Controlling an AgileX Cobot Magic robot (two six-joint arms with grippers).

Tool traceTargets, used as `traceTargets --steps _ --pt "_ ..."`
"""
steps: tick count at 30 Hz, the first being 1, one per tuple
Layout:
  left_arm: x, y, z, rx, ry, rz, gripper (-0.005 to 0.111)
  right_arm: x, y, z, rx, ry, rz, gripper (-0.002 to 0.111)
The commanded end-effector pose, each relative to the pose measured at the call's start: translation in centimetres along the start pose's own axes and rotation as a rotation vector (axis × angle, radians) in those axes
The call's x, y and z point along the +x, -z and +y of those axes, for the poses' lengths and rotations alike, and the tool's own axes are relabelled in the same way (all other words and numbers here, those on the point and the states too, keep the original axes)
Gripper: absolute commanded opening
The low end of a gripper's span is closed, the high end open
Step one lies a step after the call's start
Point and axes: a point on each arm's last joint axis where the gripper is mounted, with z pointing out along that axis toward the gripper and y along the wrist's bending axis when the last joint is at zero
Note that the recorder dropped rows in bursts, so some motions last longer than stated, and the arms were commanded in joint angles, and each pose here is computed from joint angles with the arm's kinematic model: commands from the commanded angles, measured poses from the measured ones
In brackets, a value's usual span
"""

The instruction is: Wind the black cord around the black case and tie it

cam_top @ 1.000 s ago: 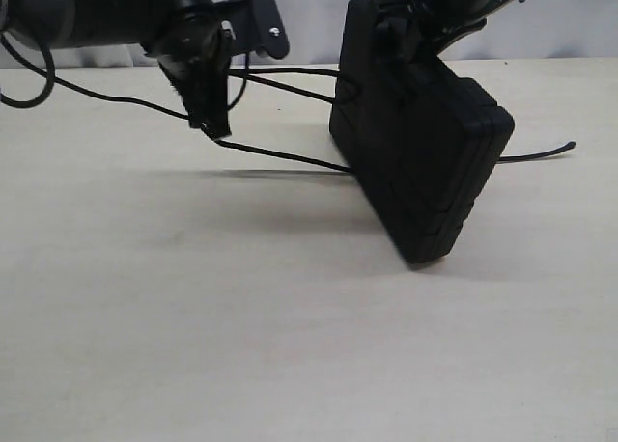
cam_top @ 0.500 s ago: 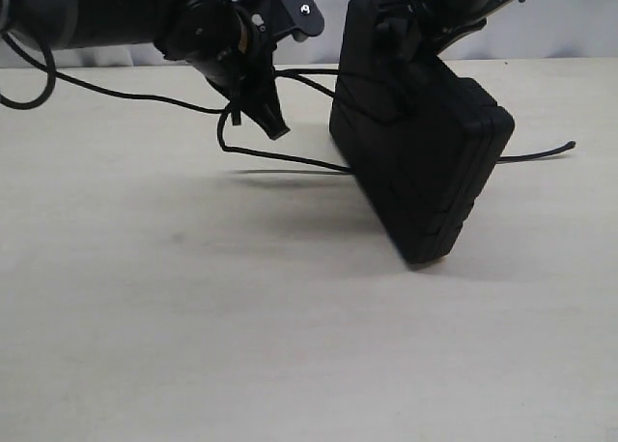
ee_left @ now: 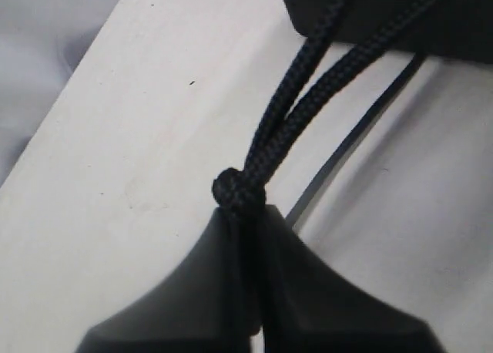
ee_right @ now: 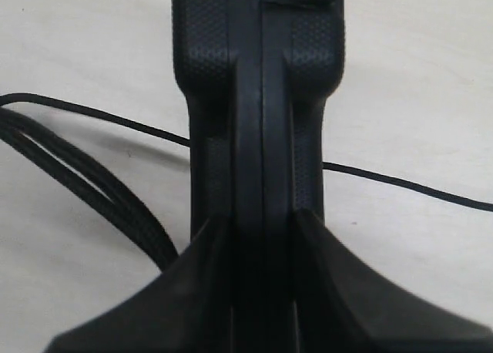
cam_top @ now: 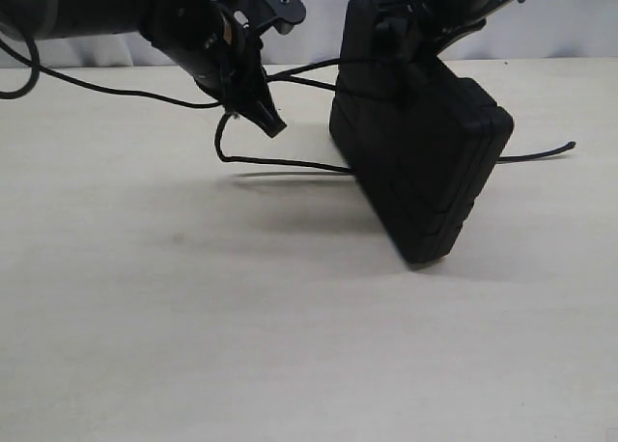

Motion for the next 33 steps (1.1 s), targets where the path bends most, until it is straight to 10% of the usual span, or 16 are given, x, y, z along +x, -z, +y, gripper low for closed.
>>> traceTargets --steps 1,9,22,33 --pt "-0.8 -0.1 -0.7 0.04 0.054 -0.059 0.0 0.4 -0.4 0.2 -0.021 0.0 0.039 0.004" --pt "-1.0 -0.1 -1.1 0.066 0.095 -0.075 0.0 0.5 -0.4 1.2 -0.032 0.019 0.04 0.004" --pt "-2.3 0.5 -5.2 0.123 -0.158 -0.07 0.0 0.5 -0.4 1.3 -0.033 0.022 0.04 0.004" --pt "0.2 -0.1 -2.2 0.078 -0.246 0.1 0.0 0.5 -0.4 1.3 -0.029 0.023 0.04 0.004"
